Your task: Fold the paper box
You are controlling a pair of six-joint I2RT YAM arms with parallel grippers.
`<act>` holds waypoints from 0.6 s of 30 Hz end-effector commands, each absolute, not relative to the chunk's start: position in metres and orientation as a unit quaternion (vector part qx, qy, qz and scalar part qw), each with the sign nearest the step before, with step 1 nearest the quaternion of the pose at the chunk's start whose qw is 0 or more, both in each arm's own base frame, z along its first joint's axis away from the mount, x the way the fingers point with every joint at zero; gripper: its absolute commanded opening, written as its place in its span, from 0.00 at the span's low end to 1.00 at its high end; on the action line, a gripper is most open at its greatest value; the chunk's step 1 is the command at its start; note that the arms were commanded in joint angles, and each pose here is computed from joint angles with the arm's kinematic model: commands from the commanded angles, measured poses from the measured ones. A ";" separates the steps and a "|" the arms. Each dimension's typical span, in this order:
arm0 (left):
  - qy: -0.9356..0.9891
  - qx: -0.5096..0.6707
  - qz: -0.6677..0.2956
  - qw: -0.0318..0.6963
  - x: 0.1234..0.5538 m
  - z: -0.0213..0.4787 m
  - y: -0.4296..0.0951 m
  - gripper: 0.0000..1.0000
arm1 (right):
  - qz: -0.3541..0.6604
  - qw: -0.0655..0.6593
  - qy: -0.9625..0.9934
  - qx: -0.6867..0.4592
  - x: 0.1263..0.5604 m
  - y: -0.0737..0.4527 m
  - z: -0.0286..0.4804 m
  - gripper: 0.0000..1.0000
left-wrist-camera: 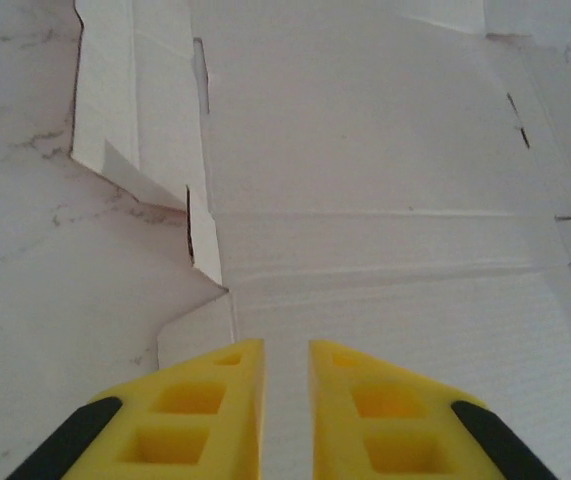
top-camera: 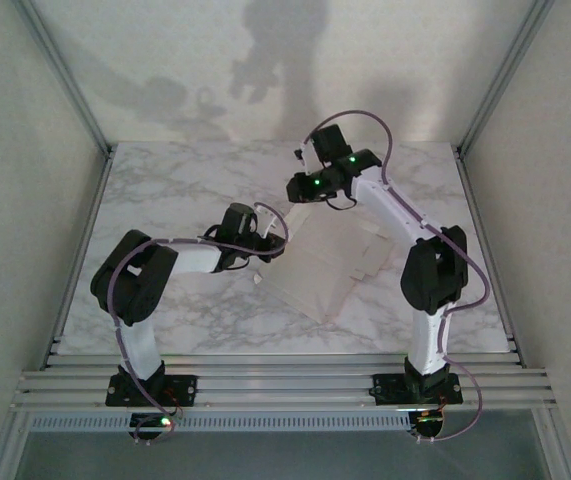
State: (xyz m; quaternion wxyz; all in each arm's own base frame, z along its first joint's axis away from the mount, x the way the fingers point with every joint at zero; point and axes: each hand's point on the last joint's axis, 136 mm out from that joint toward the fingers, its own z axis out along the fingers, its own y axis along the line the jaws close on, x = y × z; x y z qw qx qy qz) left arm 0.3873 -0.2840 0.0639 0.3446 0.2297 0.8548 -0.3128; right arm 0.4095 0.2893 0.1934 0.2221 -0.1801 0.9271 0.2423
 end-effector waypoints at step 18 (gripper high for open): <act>0.894 0.201 -0.294 0.273 0.498 0.068 -0.293 0.47 | 0.307 0.168 0.933 -0.085 0.295 0.250 0.087 0.21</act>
